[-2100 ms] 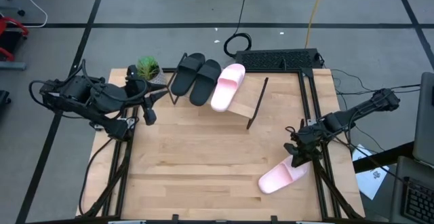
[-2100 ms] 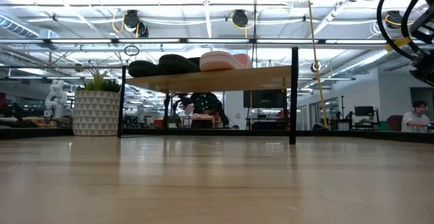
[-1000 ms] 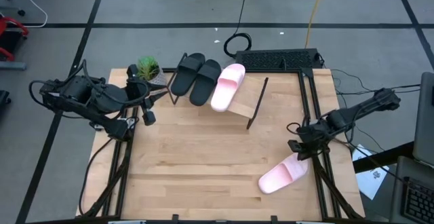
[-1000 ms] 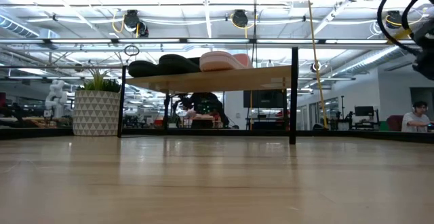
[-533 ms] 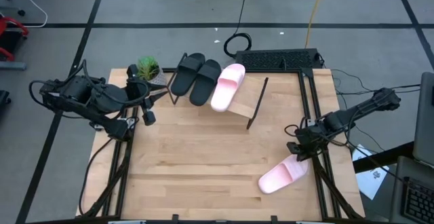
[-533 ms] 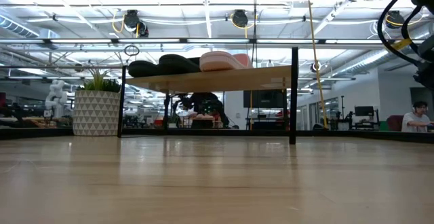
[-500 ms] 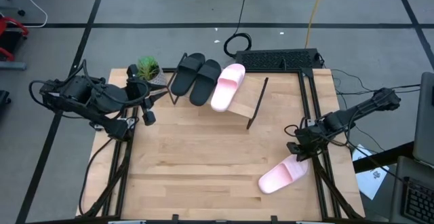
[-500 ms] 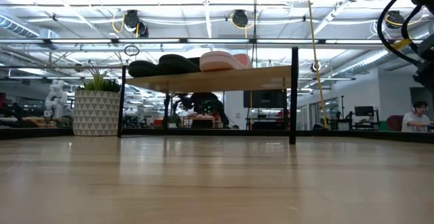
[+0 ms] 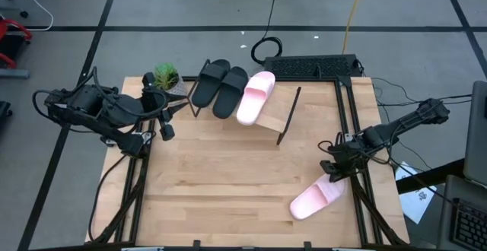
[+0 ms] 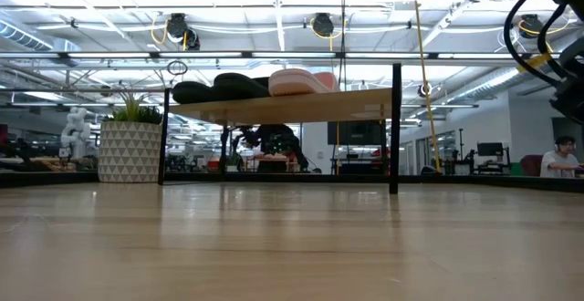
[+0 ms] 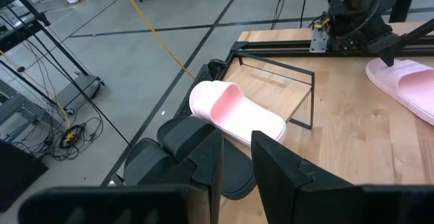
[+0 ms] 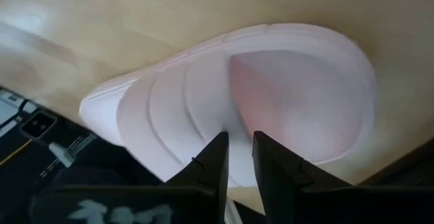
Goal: Pick and place slides into the shelf
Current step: Put the pink slipper on the shelf
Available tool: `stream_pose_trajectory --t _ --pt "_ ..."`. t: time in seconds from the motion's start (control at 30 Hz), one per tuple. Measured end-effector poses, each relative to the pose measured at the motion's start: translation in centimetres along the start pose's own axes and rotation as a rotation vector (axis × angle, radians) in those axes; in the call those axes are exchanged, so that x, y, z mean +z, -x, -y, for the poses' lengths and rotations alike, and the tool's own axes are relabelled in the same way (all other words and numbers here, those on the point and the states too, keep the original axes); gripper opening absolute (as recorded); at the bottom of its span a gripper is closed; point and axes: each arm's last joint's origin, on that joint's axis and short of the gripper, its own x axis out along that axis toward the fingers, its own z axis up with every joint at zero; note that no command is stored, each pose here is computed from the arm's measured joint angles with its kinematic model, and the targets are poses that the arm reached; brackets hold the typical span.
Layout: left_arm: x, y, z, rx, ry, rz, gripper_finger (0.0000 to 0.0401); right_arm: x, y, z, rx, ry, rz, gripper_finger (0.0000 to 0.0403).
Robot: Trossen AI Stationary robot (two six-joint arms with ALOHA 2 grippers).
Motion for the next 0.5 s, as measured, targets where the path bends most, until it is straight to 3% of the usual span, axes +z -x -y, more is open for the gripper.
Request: stream_pose_trajectory --t 0.5 --pt "0.00 0.00 0.05 -0.017 0.000 -0.002 0.0081 -0.16 0.13 -0.32 0.046 0.044 -0.015 0.0066"
